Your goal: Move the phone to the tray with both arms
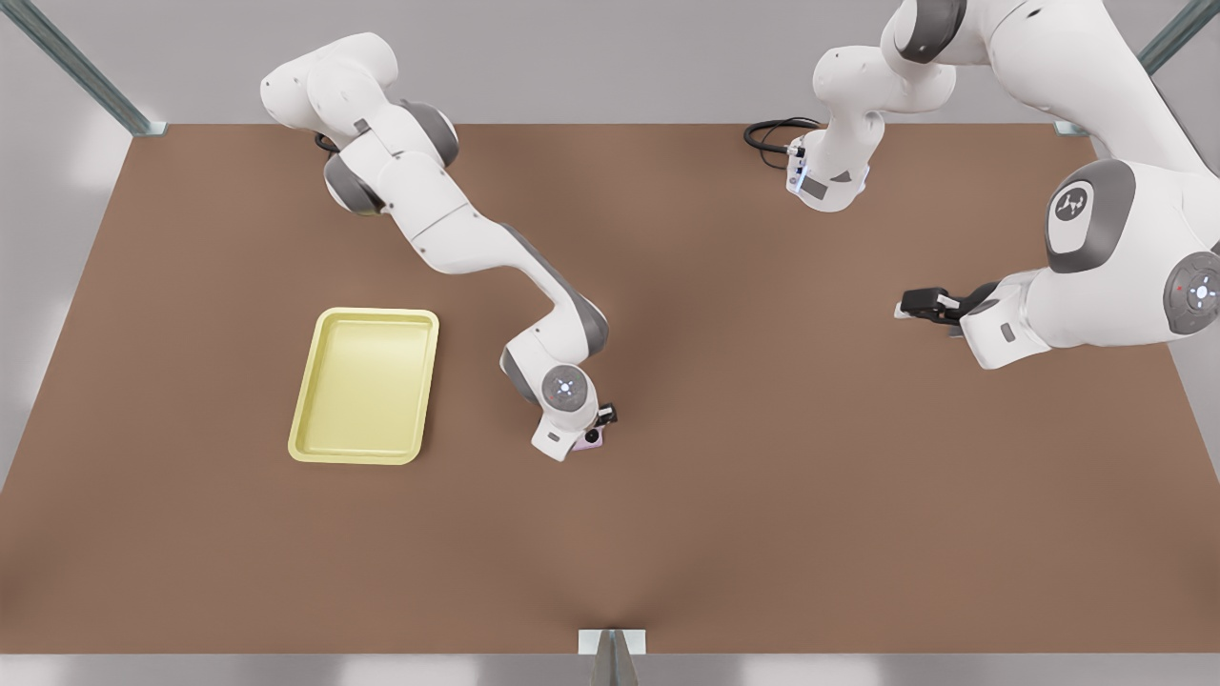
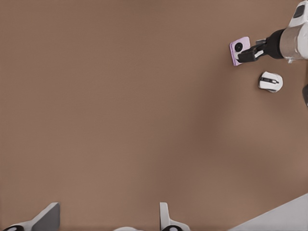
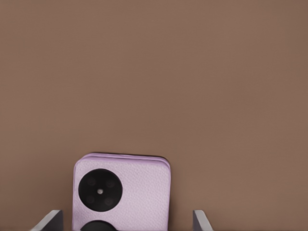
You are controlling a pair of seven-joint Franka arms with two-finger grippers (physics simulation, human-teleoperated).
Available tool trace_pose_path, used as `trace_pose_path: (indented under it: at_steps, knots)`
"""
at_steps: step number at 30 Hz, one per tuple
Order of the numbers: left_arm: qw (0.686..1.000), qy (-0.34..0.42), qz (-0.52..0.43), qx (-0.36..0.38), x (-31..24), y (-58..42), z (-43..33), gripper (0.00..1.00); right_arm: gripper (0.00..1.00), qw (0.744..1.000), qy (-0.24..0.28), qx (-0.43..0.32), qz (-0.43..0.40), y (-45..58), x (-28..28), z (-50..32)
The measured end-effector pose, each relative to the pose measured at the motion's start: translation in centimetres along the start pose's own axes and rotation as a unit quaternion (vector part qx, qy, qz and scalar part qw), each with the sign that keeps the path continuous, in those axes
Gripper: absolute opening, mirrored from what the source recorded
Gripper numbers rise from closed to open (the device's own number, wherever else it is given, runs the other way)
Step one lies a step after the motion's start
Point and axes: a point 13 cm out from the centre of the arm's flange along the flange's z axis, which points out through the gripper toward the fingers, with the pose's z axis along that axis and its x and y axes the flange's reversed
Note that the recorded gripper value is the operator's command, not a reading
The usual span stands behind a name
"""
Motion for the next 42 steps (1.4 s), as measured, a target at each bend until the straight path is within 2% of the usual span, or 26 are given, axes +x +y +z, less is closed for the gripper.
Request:
trace_pose_path:
  at_steps: [24, 27, 30, 31, 32, 39, 42]
  knots:
    - [1.000, 0.000, 0.010, -0.008, -0.4, 0.5, 0.2, 1.00, 1.00, 0.998, -0.011, 0.005, -0.058, -0.3, -0.5, 1.8]
    - [1.000, -0.001, 0.011, -0.008, -0.4, 0.6, 0.3, 1.00, 0.91, 0.998, -0.014, 0.005, -0.061, -0.4, -0.7, 1.7]
    - [1.000, 0.001, 0.011, -0.008, -0.6, 0.6, 0.5, 1.00, 0.88, 0.998, -0.015, 0.007, -0.062, -0.7, -0.8, 1.8]
    - [1.000, 0.002, 0.011, -0.008, -0.6, 0.7, 0.5, 1.00, 0.79, 0.998, -0.015, 0.007, -0.063, -0.7, -0.8, 1.8]
    - [1.000, 0.001, 0.012, -0.008, -0.7, 0.7, 0.6, 1.00, 0.76, 0.998, -0.016, 0.006, -0.063, -0.7, -0.9, 1.7]
    - [1.000, 0.000, 0.012, -0.008, -1.0, 0.8, 0.7, 1.00, 0.76, 0.998, -0.035, 0.000, -0.061, -1.9, -2.2, -2.2]
    - [1.000, -0.002, 0.014, -0.009, -0.9, 0.7, 0.5, 1.00, 0.76, 0.998, -0.050, -0.003, -0.028, -8.4, -3.7, -8.0]
